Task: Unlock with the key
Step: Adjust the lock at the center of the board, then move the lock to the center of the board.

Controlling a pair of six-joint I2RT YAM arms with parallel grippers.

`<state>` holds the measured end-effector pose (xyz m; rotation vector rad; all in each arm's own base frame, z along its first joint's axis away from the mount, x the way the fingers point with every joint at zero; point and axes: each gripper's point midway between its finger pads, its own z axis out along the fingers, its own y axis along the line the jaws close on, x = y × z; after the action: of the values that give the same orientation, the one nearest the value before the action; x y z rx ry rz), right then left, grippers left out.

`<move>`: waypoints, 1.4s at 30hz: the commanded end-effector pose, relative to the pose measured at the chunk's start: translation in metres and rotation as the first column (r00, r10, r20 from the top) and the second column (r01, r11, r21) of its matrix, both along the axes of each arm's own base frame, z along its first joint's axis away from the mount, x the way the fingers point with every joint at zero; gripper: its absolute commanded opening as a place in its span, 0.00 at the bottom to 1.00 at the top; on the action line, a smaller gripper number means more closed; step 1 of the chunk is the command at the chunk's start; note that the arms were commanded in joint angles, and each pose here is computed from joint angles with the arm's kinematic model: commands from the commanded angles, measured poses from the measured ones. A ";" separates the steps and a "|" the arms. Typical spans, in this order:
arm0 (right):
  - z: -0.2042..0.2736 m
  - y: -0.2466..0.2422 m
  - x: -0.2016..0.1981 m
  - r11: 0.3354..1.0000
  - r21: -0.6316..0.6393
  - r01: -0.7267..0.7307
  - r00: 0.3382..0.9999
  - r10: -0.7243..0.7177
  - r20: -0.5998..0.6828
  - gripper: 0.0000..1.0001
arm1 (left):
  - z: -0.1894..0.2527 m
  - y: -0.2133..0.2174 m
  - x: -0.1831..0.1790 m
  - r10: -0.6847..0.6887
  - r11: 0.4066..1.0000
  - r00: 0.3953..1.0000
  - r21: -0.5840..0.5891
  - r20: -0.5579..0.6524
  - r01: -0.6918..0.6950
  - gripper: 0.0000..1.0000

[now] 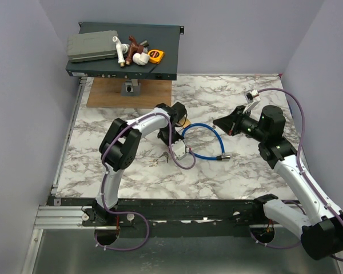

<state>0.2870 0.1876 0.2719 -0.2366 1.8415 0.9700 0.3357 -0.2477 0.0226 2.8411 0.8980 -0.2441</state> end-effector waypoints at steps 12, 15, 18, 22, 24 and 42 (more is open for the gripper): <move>0.019 -0.006 -0.003 1.000 0.010 0.026 0.999 -0.027 0.045 0.01 | 0.047 -0.044 -0.034 0.314 0.933 0.915 -0.095 -0.254 -0.347 0.00; 0.020 -0.006 -0.005 1.000 0.013 0.025 0.999 -0.025 0.048 0.01 | 0.054 -0.033 -0.036 0.353 0.914 0.896 -0.105 -0.271 -0.392 0.00; 0.018 -0.006 -0.005 1.000 0.018 0.024 0.999 -0.025 0.044 0.01 | 0.052 -0.027 -0.030 0.395 0.897 0.885 -0.106 -0.248 -0.430 0.03; 0.018 -0.005 -0.005 0.999 0.024 0.026 0.999 -0.027 0.043 0.01 | 0.052 -0.030 -0.014 0.405 0.890 0.883 -0.121 -0.236 -0.440 0.41; 0.018 -0.005 -0.004 0.999 0.026 0.027 0.999 -0.028 0.041 0.01 | 0.056 -0.036 -0.012 0.368 0.900 0.900 -0.155 -0.234 -0.408 0.52; 0.018 -0.009 -0.002 0.999 0.001 0.043 0.998 -0.043 0.044 0.01 | 0.027 -0.044 -0.045 0.017 0.997 0.978 -0.073 -0.206 -0.032 0.61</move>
<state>0.2829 0.1845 0.2830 -0.2253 1.8075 0.9636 0.2953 -0.2975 0.0601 2.6786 1.0364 -0.5482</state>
